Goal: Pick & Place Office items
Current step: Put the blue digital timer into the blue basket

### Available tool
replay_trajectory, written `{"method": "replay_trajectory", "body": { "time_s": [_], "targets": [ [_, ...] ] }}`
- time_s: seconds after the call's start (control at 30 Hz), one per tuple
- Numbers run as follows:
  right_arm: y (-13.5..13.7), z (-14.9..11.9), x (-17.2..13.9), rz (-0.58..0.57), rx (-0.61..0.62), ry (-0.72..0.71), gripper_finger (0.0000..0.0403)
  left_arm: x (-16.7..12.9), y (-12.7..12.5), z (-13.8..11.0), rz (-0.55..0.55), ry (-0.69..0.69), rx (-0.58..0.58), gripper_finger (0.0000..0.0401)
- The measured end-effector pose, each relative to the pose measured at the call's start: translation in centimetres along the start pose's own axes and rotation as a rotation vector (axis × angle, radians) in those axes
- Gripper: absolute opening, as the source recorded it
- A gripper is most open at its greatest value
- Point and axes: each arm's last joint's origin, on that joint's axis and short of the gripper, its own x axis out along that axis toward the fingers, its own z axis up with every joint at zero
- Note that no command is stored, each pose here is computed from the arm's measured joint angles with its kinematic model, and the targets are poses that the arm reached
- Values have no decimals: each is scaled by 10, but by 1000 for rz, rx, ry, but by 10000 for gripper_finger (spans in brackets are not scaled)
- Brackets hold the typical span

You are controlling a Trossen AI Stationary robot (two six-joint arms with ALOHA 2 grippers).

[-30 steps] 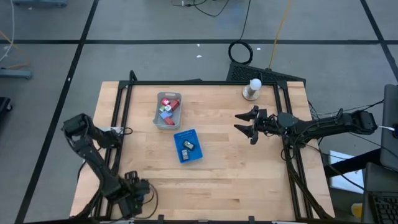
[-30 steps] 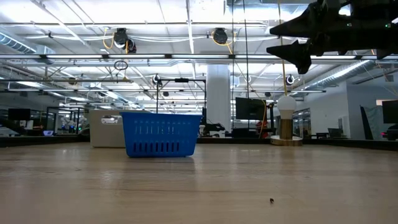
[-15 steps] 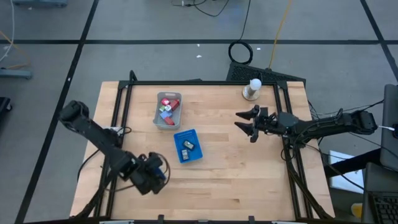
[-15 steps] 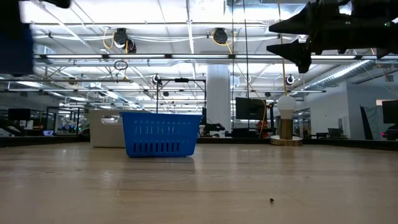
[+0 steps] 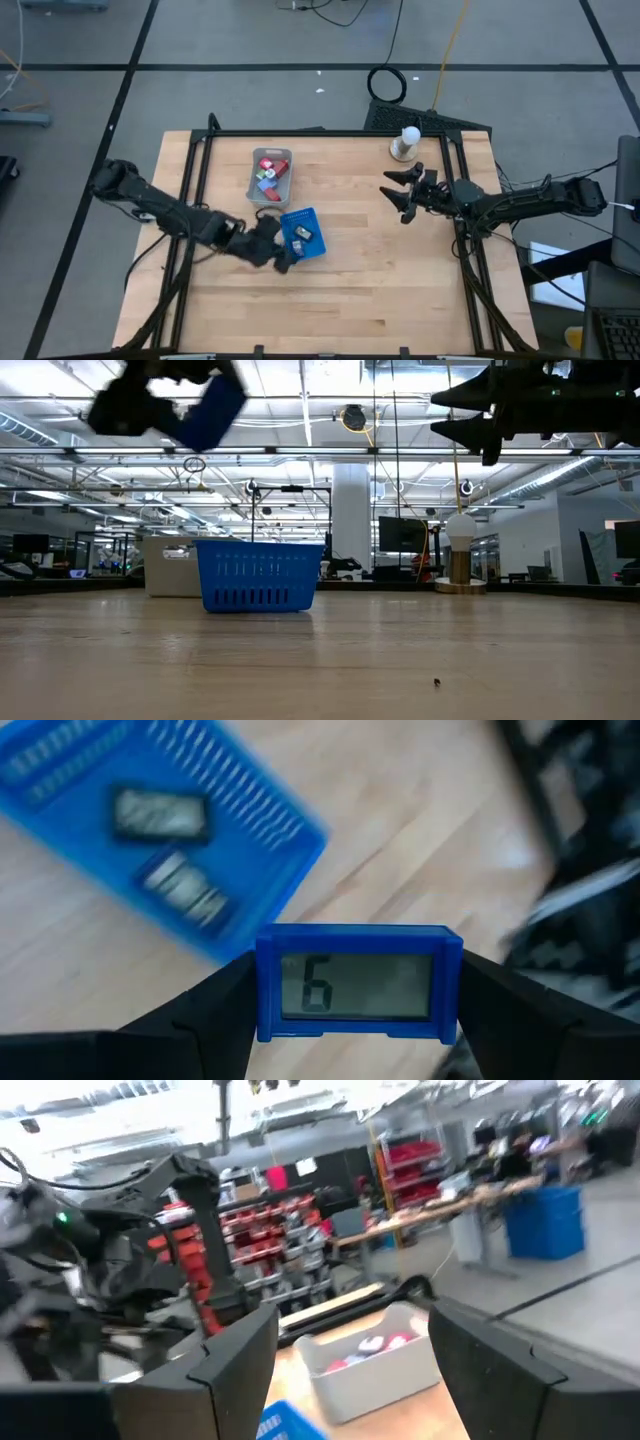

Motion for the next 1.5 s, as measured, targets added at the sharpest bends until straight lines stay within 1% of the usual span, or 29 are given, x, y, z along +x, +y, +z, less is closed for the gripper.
{"method": "replay_trajectory", "body": {
  "time_s": [0.13,0.27,0.37,0.53,0.63,0.73,0.83,0.93,1.07,1.23,1.37,1.5],
  "targets": [
    [0,2,0,-7,-85,-17,251,4,-9,31,-138,-87,-128,280],
    [-4,3,1,-28,-56,-22,251,6,-11,65,-252,-194,-239,280],
    [-7,3,2,-43,-68,-23,252,7,-7,88,-282,-248,-287,280],
    [-14,5,3,-53,-100,-29,252,7,4,118,-311,-316,-356,280],
    [-18,4,5,-48,-107,-17,252,4,8,134,-353,-358,-403,280],
    [-22,1,8,-69,-93,0,252,1,10,148,-417,-377,-436,280],
    [-22,-1,13,-77,-70,22,252,0,14,156,-449,-365,-480,280],
    [-18,3,27,-67,-64,33,252,-1,18,162,-473,-313,-515,280],
    [-11,5,55,0,-62,86,252,-2,20,167,-514,-247,-551,280],
    [-4,6,85,74,-55,137,252,-6,18,174,-609,-182,-550,280],
    [-1,10,97,89,-47,131,252,-7,19,175,-619,-154,-563,280],
    [3,17,101,128,-20,79,252,-7,19,175,-626,-127,-561,280]
  ]
}}
